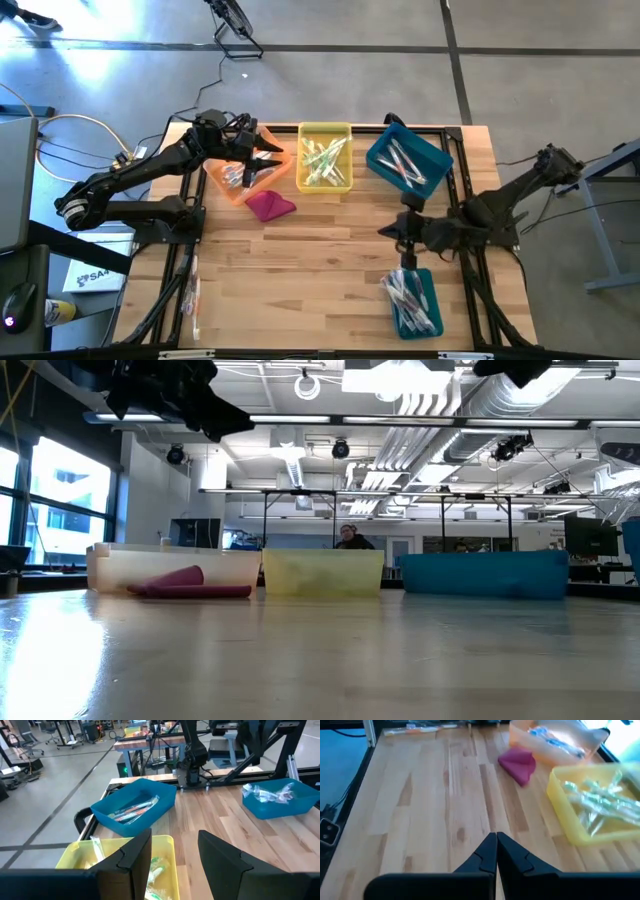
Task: Pick & Place Toothbrushes
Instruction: Put the orange toothbrush into the top blue bin
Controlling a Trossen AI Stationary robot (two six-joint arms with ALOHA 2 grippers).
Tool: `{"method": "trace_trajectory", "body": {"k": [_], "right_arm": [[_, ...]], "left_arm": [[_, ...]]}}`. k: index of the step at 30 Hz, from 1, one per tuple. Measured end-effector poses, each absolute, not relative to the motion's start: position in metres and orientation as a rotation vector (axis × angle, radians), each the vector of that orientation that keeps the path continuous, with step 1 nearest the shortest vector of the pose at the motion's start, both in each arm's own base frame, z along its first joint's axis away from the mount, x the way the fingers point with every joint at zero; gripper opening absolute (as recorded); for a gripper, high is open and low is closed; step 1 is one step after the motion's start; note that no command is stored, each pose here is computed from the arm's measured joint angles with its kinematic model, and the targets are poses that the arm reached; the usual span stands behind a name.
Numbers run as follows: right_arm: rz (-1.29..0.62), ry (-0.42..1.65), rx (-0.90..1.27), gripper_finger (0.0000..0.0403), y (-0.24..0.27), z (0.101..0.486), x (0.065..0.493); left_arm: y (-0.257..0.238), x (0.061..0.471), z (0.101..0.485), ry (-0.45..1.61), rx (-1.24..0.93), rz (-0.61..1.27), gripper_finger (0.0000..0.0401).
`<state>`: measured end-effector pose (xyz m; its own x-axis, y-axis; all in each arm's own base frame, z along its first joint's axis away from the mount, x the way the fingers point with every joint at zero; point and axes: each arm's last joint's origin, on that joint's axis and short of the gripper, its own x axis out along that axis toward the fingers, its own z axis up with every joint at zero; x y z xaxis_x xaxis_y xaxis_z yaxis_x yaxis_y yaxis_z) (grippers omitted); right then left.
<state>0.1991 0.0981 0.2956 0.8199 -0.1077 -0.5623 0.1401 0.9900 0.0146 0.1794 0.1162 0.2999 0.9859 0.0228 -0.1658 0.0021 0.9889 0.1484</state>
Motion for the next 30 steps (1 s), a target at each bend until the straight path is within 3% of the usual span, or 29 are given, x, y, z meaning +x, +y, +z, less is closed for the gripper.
{"method": "trace_trajectory", "body": {"k": [11,21,30], "right_arm": [[0.073,0.413,0.058,0.0002,0.053,0.274,0.233],[0.152,0.197,0.081,0.0002,0.016,0.249,0.236],[0.093,0.118,0.076,0.0002,-0.010,0.243,0.233]], "left_arm": [[0.113,0.176,0.285,0.307,0.027,-0.006,0.0156],[0.111,0.173,0.276,0.387,-0.036,-0.016,0.0156],[0.092,0.184,0.275,0.409,0.006,-0.074,0.0156]]}}
